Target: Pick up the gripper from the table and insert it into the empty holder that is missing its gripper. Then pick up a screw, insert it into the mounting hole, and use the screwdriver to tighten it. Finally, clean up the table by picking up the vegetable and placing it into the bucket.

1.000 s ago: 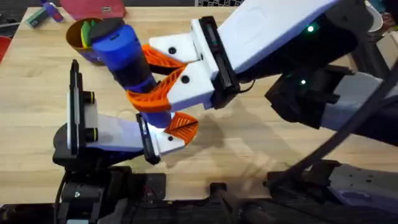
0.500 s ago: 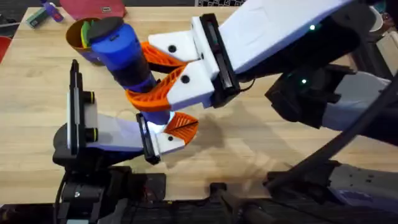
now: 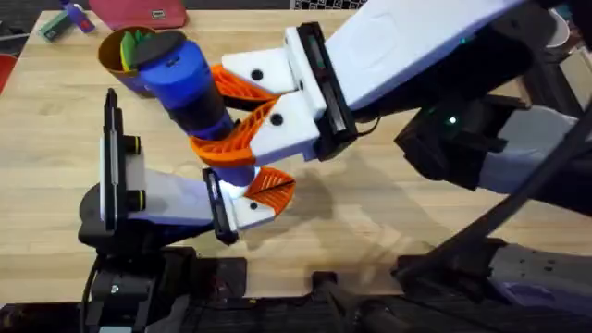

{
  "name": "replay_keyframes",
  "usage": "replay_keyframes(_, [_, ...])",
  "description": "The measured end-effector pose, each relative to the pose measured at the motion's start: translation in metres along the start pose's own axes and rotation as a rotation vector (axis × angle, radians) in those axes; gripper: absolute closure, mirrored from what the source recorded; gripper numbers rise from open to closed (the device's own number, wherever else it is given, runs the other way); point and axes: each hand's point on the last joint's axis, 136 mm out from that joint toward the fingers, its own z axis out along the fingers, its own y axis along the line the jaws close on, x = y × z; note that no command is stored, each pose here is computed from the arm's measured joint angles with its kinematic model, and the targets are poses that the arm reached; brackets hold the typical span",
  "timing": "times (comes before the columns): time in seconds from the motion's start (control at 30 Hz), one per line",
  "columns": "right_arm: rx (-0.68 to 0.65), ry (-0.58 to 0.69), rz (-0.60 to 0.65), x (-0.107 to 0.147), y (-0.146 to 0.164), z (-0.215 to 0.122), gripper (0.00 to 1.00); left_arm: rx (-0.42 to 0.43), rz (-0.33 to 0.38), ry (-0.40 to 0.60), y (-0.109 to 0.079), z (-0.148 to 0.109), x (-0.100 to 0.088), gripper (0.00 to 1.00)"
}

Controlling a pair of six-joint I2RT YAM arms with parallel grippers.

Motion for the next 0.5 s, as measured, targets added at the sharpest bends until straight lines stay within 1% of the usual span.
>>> replay_keyframes(0.5, [0.0,0.005,-0.008,0.0022,-0.0011,-0.0006,0.976,0.0,0.001,0.0,0.0,0.0,-0.0001,0.991])
